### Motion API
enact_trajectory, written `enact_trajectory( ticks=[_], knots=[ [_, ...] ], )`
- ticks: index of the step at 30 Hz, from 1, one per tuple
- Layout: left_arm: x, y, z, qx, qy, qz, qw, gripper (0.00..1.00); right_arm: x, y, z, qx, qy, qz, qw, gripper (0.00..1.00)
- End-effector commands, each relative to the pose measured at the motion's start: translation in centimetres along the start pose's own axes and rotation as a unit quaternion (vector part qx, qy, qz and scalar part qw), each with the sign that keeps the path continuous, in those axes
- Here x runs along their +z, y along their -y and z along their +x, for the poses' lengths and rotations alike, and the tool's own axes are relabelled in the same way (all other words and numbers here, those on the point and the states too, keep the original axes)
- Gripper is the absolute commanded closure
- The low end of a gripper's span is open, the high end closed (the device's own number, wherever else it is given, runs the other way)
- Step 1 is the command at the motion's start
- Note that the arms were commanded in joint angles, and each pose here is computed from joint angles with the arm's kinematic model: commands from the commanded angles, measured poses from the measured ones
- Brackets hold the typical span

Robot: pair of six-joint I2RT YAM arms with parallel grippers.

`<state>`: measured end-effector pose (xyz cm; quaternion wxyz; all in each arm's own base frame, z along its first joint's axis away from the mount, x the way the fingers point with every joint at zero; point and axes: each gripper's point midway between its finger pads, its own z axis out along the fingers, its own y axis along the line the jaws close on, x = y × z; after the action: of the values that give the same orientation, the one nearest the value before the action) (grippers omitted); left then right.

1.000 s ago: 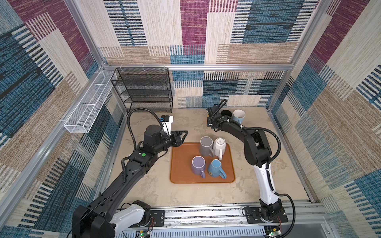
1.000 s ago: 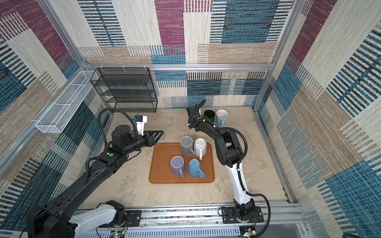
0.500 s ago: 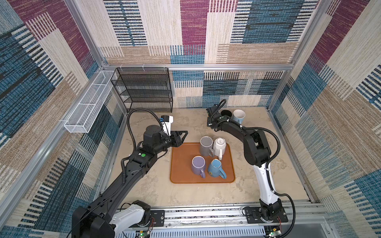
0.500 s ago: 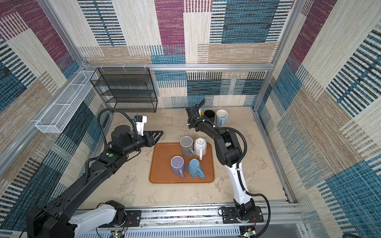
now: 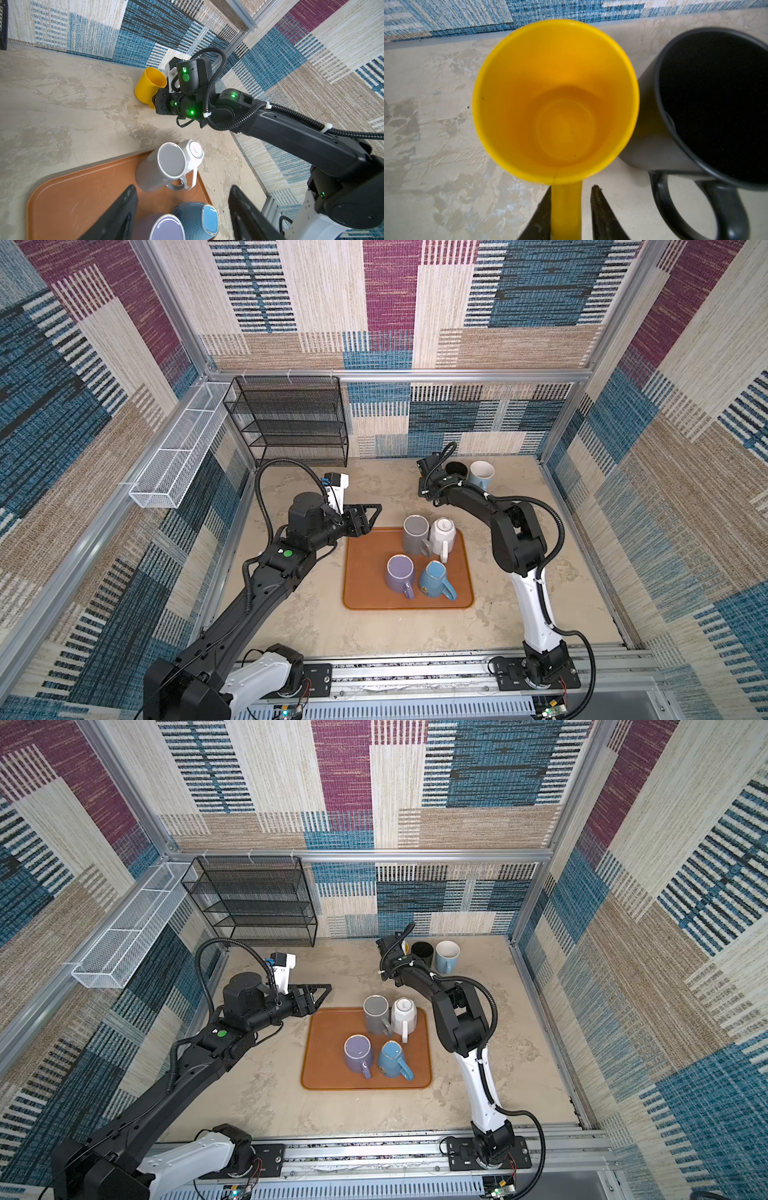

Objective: Turn the mug right side up
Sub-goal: 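Lower the upright yellow mug beside the black mug with the right gripper, then open the right gripper and lift it off the yellow mug's handle, then move the right gripper over the upside-down lavender mug on the tray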

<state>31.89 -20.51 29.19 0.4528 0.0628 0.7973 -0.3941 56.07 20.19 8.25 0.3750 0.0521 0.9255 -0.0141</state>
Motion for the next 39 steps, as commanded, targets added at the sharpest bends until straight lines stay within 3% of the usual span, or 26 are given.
enact_trajectory(
  ticks=[1,10,24,29,34,39],
  knots=[
    [-0.2,0.0,-0.1,0.022,0.002,-0.001,1.000,0.28,-0.7,-0.6,-0.8,0.003,0.008,-0.019,1.000,0.61],
    [-0.3,-0.2,0.0,0.023,0.002,-0.006,1.000,0.27,-2.9,-0.9,-2.3,0.010,0.022,-0.047,0.999,0.50],
    [-0.4,-1.1,1.7,0.022,-0.021,-0.019,0.999,0.27,-9.0,-1.0,-4.1,-0.013,0.046,-0.104,0.993,0.54],
    [-0.3,-1.6,3.1,0.014,-0.039,-0.021,0.999,0.27,-13.0,-1.5,-4.7,-0.037,0.066,-0.163,0.984,0.55],
    [-0.6,-2.8,5.5,-0.002,-0.069,-0.036,0.997,0.27,-16.3,-1.4,-2.9,-0.068,0.058,-0.210,0.974,0.55],
    [-1.2,-3.8,7.4,-0.019,-0.086,-0.050,0.995,0.27,-20.5,-2.7,-0.6,-0.100,0.048,-0.306,0.946,0.55]
  ],
)
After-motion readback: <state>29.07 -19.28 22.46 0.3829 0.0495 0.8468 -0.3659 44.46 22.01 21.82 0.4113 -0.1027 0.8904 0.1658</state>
